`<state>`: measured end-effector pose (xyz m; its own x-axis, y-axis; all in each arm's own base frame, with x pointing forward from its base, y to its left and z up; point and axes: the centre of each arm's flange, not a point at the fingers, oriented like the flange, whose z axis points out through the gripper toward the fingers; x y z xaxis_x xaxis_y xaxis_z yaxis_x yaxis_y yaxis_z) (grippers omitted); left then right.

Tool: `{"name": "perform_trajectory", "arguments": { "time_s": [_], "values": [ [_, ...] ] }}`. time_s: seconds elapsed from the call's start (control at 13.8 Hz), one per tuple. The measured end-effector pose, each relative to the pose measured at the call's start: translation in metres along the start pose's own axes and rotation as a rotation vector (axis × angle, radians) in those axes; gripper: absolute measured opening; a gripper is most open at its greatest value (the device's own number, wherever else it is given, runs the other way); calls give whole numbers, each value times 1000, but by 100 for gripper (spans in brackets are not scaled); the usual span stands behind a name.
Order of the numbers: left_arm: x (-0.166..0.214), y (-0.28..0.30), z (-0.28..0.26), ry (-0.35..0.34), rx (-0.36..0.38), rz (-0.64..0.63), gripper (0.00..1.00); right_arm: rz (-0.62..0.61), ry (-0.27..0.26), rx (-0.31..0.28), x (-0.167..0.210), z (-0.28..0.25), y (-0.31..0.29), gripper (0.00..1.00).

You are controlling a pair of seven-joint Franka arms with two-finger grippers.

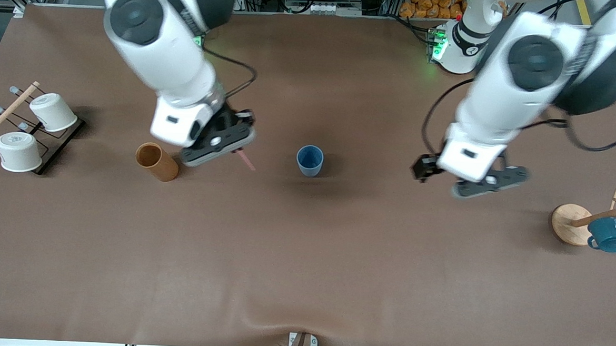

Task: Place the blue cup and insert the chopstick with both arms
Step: 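Release the blue cup with the left gripper while the right gripper brings the chopstick, then lower the pink chopstick into the blue cup with the right gripper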

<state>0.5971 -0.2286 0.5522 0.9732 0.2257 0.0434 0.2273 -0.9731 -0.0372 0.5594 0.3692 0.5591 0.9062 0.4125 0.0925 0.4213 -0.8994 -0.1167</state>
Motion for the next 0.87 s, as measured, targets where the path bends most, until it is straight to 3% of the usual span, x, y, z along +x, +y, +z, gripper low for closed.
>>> {"name": "perform_trajectory", "arguments": {
  "time_s": [0.29,0.51,0.87],
  "values": [
    [16,-92,-36,-54,17,179,100,52,11,17,-5,22,-69,11],
    [22,-152,-46,-88,-17,233,100,121,0,23,-12,55,-117,11],
    [4,-176,-43,-99,-12,238,100,171,-32,-6,-22,84,-139,11]
  ]
}}
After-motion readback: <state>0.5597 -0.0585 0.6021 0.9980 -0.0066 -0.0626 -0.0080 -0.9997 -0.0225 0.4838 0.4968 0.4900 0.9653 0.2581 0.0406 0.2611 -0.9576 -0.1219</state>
